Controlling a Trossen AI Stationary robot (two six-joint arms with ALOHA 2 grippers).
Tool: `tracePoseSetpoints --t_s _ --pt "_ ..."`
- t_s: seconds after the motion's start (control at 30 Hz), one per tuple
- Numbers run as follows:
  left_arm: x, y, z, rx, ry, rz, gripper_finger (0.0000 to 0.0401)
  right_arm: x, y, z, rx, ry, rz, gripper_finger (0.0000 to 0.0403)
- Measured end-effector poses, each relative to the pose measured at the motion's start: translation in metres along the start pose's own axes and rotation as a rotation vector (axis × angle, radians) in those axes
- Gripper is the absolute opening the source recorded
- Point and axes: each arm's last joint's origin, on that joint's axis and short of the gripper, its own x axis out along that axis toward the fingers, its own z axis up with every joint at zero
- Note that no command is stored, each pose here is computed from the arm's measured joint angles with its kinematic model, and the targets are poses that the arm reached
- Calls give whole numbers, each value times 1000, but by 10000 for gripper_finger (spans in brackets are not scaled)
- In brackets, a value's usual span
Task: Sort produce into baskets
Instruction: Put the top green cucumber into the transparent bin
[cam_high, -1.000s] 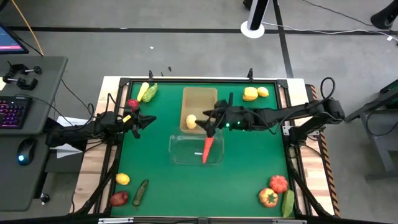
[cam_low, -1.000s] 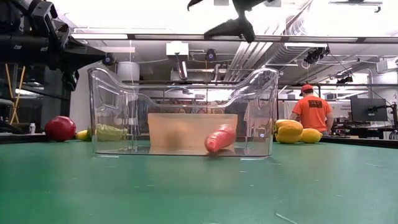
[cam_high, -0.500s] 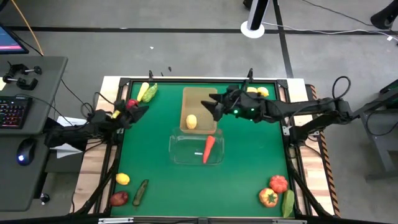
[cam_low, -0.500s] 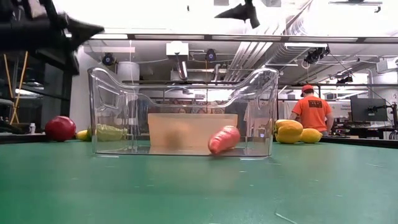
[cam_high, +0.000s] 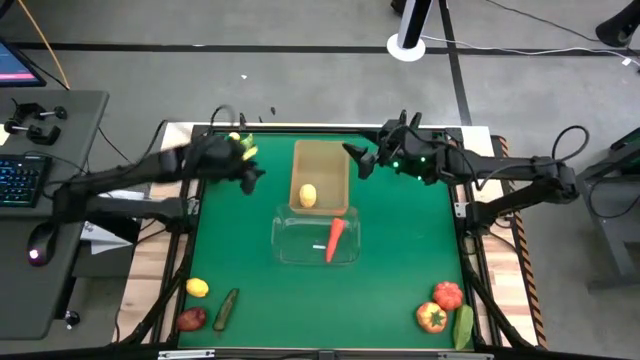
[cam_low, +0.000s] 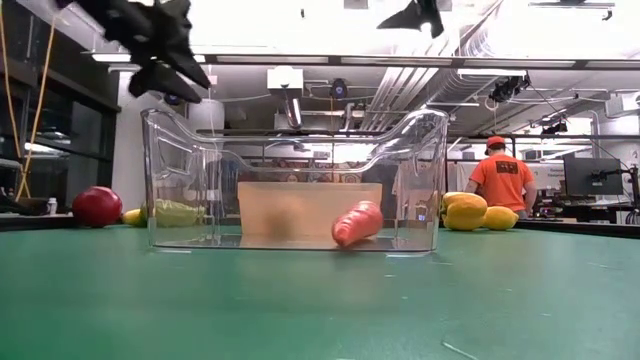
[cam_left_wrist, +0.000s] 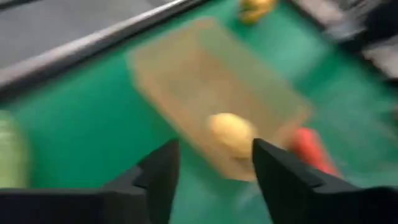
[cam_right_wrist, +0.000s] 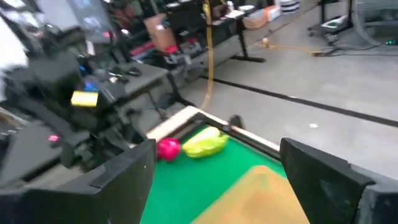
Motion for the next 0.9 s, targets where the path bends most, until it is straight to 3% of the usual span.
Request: tracePoseSetpoints --t_s 0.17,0.27,0.4,0.53,0.9 --pt "28 19 59 43 175 232 272 -3 -22 4 -15 90 -16 332" --pt "55 40 75 -3 328 352 291 -6 -34 4 -32 144 -50 332" --pt "94 72 70 -134 560 488 295 -9 -47 3 -63 206 -102 332" --pt "129 98 60 -218 716 531 292 -9 -54 0 -71 253 -123 332" --pt "174 136 40 -188 852 699 292 -10 -54 -2 -111 284 -112 332"
